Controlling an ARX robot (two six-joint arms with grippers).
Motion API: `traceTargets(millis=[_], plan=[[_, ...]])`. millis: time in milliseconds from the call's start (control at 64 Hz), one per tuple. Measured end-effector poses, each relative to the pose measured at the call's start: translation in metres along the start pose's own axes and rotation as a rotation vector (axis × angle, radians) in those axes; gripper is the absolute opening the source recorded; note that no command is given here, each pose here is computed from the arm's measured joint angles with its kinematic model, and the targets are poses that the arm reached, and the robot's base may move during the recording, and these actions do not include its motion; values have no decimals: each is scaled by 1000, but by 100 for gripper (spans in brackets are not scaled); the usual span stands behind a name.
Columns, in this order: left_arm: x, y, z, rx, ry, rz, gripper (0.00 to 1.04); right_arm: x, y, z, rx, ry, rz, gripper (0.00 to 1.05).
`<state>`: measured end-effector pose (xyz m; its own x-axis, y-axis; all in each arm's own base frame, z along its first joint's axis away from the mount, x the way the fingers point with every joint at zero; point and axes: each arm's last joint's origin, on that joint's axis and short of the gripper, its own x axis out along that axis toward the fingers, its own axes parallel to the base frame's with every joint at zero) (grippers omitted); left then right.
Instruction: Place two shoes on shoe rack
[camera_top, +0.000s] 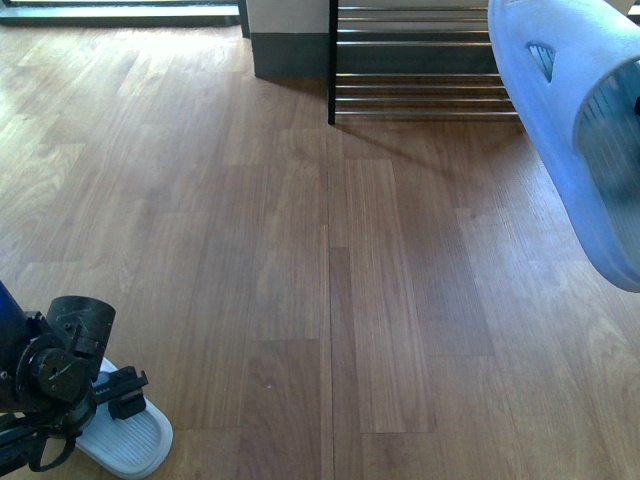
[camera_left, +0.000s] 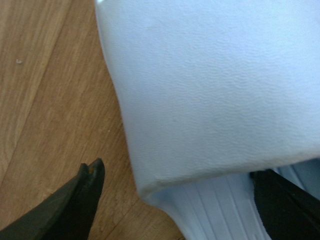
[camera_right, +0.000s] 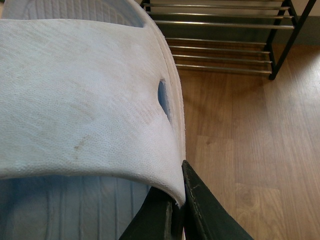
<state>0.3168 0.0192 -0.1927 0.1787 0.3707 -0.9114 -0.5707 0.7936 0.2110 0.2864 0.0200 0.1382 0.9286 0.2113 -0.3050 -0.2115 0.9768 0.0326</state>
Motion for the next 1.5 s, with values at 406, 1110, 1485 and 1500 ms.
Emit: traceTargets(millis=[406,1110,1485,1500], plan=[[7,2,3,-45,-31,46,32,0,0,0,0,0,0,2],[-72,18,41,-57,-205,6,2,0,0,0,0,0,0,2],[-237,72,53,13,-541,-107,2,0,0,0,0,0,0,2],[-247,77,50,28,-554,-110,2,0,0,0,0,0,0,2]])
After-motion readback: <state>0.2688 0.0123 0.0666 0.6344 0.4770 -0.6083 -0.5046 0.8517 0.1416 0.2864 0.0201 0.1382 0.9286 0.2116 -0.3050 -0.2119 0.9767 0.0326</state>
